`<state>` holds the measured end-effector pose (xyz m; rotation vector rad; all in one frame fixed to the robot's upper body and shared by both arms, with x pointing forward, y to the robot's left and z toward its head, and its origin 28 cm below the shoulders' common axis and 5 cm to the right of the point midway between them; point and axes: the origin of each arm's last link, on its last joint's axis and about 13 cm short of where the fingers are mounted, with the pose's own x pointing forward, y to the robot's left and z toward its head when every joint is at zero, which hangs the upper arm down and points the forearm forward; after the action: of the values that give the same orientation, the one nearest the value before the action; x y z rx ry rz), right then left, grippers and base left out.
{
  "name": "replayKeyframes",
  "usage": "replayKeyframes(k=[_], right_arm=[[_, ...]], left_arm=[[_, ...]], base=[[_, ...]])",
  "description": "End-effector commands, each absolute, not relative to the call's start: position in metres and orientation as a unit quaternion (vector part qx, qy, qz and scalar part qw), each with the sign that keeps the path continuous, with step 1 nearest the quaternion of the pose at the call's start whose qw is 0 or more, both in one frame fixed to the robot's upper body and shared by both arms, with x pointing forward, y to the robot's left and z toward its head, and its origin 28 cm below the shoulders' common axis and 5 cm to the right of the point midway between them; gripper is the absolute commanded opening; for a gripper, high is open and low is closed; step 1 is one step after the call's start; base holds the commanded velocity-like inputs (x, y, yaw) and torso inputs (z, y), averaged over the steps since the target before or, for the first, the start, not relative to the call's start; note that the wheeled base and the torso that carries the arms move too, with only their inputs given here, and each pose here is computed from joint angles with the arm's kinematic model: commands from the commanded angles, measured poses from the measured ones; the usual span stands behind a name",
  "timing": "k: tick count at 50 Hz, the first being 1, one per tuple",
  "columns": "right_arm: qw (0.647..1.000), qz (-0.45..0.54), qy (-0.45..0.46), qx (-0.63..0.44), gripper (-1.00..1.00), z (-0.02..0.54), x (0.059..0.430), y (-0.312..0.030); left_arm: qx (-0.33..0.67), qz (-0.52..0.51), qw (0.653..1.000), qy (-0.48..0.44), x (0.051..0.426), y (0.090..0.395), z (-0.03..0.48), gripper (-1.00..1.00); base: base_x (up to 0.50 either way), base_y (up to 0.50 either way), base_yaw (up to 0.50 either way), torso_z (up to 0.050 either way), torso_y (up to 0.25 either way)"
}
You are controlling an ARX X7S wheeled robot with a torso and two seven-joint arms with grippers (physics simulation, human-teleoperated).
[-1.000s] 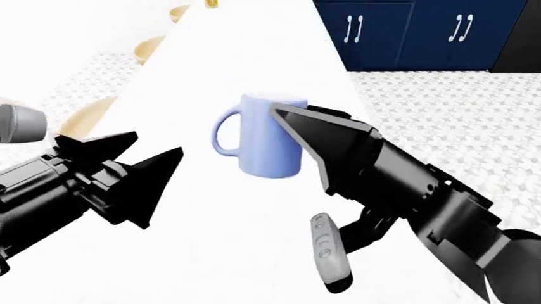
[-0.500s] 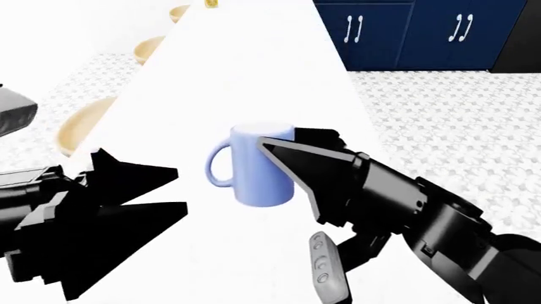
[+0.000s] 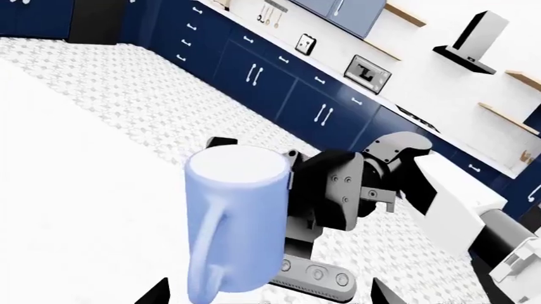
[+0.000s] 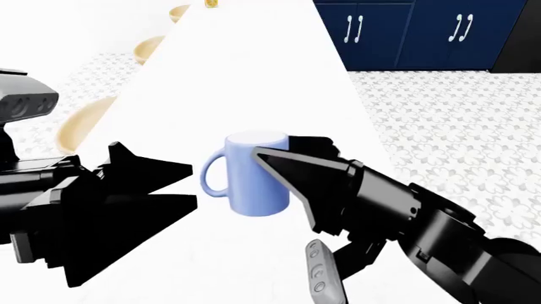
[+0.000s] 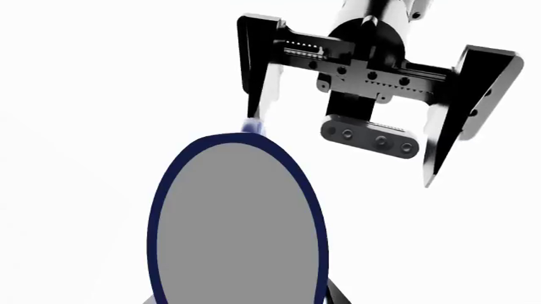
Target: A wet mug is on the counter and needs to be dried. Pick it up and place it upside down in the open cabinet.
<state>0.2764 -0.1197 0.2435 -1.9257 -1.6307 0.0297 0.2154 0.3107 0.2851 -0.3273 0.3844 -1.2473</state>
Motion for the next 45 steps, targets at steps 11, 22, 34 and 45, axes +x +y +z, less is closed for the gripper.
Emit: replayKeyframes(k=[11,22,34,45], right_arm=[[0.303,0.009,-0.623,-0.721,-1.0,0.243,0.274,-0.114],[0.302,0.013,-0.629,-0.716,-1.0,0.24,0.272,-0.111],[0.302,0.013,-0.633,-0.713,-1.0,0.241,0.272,-0.109],[0.308,0.014,-0.632,-0.711,-1.0,0.24,0.272,-0.108]], left_arm=[[-0.156,-0.582,0.774,0.196,0.228,0.305,0.275,1.0],[-0.156,-0.582,0.772,0.203,0.235,0.303,0.267,1.0],[-0.165,-0.594,0.761,0.202,0.237,0.3,0.264,1.0],[-0.159,-0.593,0.762,0.208,0.241,0.297,0.261,1.0]], base=[[0.0,0.0,0.0,0.0,0.0],[0.0,0.0,0.0,0.0,0.0],[0.0,0.0,0.0,0.0,0.001],[0.0,0.0,0.0,0.0,0.0]])
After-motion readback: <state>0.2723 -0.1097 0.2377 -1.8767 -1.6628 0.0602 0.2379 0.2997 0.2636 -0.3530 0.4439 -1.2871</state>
